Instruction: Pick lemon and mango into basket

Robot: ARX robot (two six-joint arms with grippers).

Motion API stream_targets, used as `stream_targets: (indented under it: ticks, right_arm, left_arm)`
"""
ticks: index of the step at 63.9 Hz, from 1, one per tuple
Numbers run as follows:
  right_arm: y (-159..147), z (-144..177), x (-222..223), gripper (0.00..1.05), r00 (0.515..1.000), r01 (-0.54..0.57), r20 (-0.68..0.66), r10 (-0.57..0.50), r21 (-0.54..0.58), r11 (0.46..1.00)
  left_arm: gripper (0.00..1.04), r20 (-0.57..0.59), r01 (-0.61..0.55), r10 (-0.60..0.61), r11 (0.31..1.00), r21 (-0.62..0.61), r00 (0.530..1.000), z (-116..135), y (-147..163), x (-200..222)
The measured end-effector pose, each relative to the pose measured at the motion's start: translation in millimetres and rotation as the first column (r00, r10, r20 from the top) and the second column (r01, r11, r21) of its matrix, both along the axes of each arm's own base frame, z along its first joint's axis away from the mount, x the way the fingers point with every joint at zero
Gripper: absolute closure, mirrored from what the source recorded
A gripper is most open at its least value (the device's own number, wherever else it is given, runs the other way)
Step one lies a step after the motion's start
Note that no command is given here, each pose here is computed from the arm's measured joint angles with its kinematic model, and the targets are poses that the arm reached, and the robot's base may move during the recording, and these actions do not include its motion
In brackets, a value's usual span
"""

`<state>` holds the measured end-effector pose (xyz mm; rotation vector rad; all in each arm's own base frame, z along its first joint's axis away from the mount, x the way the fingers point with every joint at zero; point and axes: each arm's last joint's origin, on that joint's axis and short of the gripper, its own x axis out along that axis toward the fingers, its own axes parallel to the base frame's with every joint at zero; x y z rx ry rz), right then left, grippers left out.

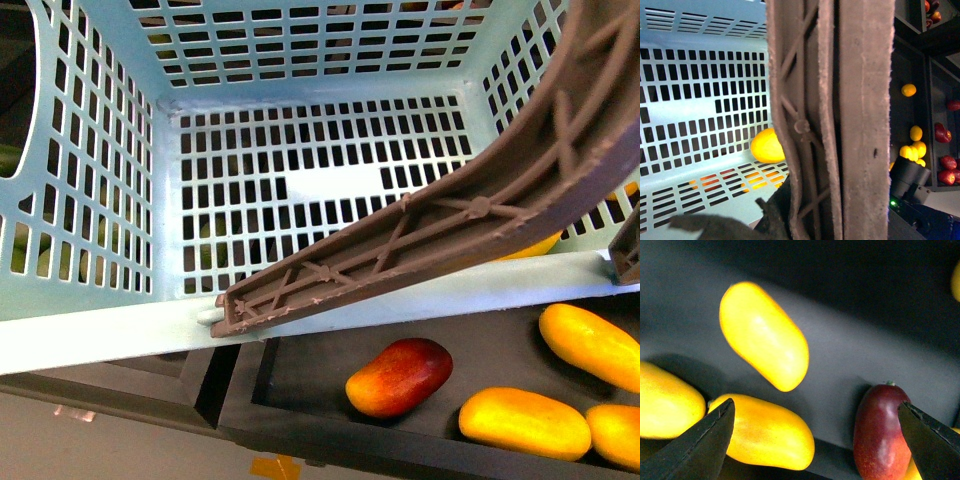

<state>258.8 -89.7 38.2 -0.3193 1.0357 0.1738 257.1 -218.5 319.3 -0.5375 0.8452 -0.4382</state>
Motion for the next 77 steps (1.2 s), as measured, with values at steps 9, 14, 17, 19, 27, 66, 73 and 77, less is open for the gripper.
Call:
stream_targets:
  ticks: [9, 14, 17, 19, 27, 66, 73, 77]
  right_arm:
    - [11, -22, 13, 0.09, 0.985, -0.159, -0.076, 0.157, -0.009, 0.987]
    - [15, -29, 20, 0.09, 0.971, -0.217, -0.106, 0.214, -0.011, 0.976]
    - [18, -33, 24, 0.09, 0.961, -0.252, -0.122, 0.248, -0.016, 0.968]
    - [19, -36, 27, 0.09, 0.955, -0.272, -0.127, 0.267, -0.020, 0.962]
    - [23, -47, 38, 0.09, 0.940, -0.317, -0.139, 0.311, -0.027, 0.948]
    - [24, -82, 86, 0.09, 0.939, -0.313, -0.158, 0.307, -0.019, 0.949]
    - [26, -91, 89, 0.09, 0.944, -0.291, -0.165, 0.287, -0.004, 0.957]
    - [27, -93, 91, 0.09, 0.946, -0.282, -0.167, 0.278, 0.002, 0.959]
  left_arm:
    - [0.90, 0.002, -0.005, 0.005, 1.000, 0.003, 1.000, 0, 0, 0]
    - [0.90, 0.005, -0.009, 0.009, 1.000, 0.006, 1.000, 0, 0, 0]
    - [0.90, 0.006, -0.011, 0.011, 1.000, 0.007, 1.000, 0, 0, 0]
    - [0.90, 0.006, -0.012, 0.012, 1.000, 0.007, 1.000, 0, 0, 0]
    - [0.90, 0.006, -0.012, 0.012, 1.000, 0.007, 1.000, 0, 0, 0]
    - [0.90, 0.005, -0.010, 0.010, 1.000, 0.006, 1.000, 0, 0, 0]
    - [0.90, 0.005, -0.009, 0.009, 1.000, 0.005, 1.000, 0, 0, 0]
    - [0.90, 0.005, -0.009, 0.009, 1.000, 0.005, 1.000, 0, 0, 0]
